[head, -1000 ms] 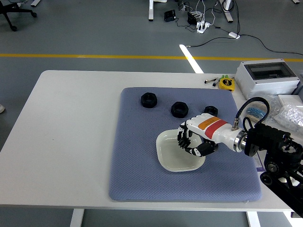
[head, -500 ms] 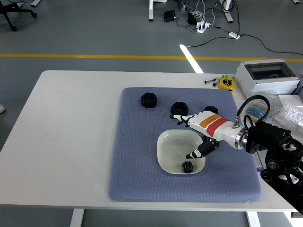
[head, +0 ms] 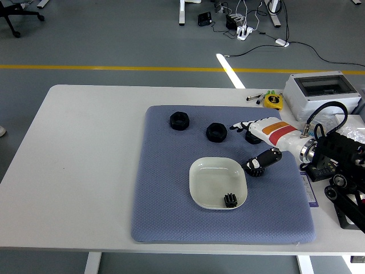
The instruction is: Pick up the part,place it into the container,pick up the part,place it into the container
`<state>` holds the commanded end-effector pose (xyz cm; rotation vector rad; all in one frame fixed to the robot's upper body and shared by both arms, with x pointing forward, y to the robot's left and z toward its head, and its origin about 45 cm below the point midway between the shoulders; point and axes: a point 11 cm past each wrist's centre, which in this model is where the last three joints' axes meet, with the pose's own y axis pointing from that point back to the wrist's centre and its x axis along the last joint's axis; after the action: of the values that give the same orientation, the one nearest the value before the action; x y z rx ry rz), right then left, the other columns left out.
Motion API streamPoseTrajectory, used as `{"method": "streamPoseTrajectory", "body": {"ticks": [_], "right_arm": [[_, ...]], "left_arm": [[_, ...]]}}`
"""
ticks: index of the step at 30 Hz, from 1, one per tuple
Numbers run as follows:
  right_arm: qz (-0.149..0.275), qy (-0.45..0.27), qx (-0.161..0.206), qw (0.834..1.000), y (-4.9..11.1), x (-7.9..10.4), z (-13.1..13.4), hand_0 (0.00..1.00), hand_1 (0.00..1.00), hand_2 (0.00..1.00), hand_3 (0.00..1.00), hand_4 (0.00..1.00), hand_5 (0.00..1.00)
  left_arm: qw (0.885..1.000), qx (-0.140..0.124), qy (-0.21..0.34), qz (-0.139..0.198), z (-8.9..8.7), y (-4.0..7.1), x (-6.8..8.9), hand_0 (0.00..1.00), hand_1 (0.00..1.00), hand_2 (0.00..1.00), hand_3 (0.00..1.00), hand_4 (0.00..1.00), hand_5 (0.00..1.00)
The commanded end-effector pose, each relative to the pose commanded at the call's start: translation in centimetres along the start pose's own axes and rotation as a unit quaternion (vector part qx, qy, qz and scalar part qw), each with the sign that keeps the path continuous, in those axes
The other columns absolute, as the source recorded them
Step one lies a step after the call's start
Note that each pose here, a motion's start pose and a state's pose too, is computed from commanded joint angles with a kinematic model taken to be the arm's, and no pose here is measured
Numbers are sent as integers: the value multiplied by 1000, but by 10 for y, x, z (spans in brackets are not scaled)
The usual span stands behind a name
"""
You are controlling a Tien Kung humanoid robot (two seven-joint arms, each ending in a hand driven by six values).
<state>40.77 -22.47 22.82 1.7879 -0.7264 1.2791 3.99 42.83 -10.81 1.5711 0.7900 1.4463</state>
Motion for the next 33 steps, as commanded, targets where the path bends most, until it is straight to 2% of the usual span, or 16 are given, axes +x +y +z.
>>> {"method": "streamPoseTrajectory", "body": {"ticks": [8, 17, 26, 33], "right_arm": [[-46, 26, -4, 999, -1, -19, 9, 638, 653, 743, 841, 935, 339], [-59, 27, -10, 998, -6, -29, 16, 630, 644, 739, 835, 923, 345], [-68, 21, -16, 997, -16, -36, 20, 615, 632, 728, 787, 892, 331], [-78, 21, -23, 996, -16, -42, 25, 609, 627, 723, 749, 881, 331]], "left_arm": [[1000, -1, 0, -1, 2, 0, -1, 714, 607, 687, 585, 684, 632], [1000, -1, 1, -2, 2, 0, -2, 714, 607, 690, 585, 685, 635], [1000, -2, -1, -3, 3, 0, -3, 716, 611, 691, 586, 686, 637], [1000, -2, 1, -3, 2, 0, -3, 716, 611, 691, 586, 685, 638]]}}
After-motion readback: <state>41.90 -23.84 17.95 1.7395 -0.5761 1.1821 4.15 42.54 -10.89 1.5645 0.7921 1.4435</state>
